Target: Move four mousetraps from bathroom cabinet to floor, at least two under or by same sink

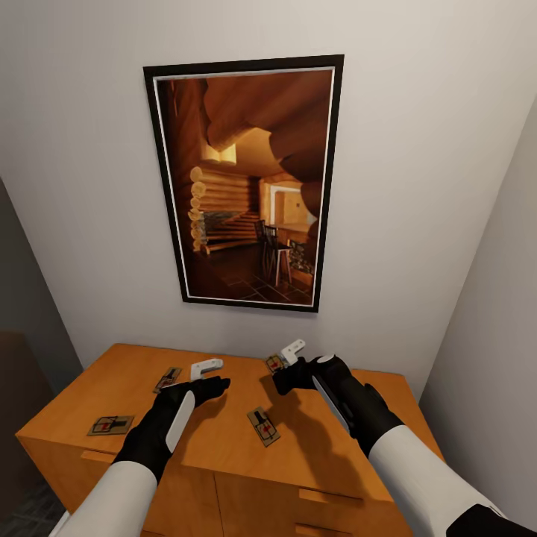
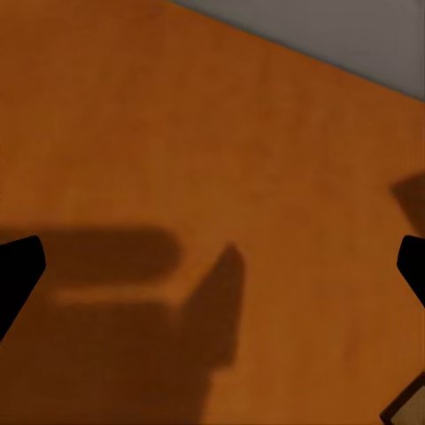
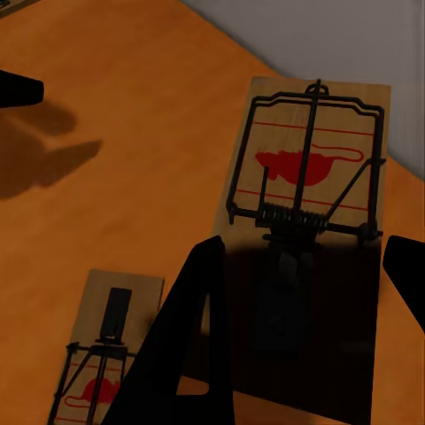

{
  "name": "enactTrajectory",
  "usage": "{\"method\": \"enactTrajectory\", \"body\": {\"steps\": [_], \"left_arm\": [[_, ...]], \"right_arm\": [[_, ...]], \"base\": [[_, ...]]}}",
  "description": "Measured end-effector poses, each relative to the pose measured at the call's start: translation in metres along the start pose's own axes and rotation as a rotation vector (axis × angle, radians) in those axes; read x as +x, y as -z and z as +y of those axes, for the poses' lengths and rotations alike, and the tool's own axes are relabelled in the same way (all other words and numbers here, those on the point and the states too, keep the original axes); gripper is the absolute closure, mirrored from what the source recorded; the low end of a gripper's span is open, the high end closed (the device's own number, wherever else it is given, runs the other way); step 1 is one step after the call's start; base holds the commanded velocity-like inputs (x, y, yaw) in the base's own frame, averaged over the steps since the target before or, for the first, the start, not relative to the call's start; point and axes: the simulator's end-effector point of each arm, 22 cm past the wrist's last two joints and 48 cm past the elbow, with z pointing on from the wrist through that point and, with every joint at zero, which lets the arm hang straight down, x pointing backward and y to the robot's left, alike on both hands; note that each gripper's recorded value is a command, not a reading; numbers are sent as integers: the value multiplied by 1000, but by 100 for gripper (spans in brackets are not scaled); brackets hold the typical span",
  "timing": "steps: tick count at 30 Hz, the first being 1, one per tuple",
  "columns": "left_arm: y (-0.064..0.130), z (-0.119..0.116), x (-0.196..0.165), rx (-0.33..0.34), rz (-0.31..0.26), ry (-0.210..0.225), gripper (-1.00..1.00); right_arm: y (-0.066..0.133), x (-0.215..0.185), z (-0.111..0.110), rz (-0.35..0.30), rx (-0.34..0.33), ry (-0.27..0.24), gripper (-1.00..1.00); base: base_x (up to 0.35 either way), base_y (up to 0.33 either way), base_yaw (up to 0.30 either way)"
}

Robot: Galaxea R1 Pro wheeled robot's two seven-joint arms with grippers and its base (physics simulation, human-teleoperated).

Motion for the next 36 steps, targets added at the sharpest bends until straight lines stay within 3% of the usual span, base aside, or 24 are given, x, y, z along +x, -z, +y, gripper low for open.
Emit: {"method": "enactTrajectory", "body": {"steps": [12,36], "left_arm": [[0,-2,1,3,1,-4,-100],[1,1,-4,1,-9,-6,-100]], "right_arm": [[1,1,-10,2,36,-2,100],[1,1,-13,1,52,5,100]], "base": [[0,-139,0],[0,-5,0]]}}
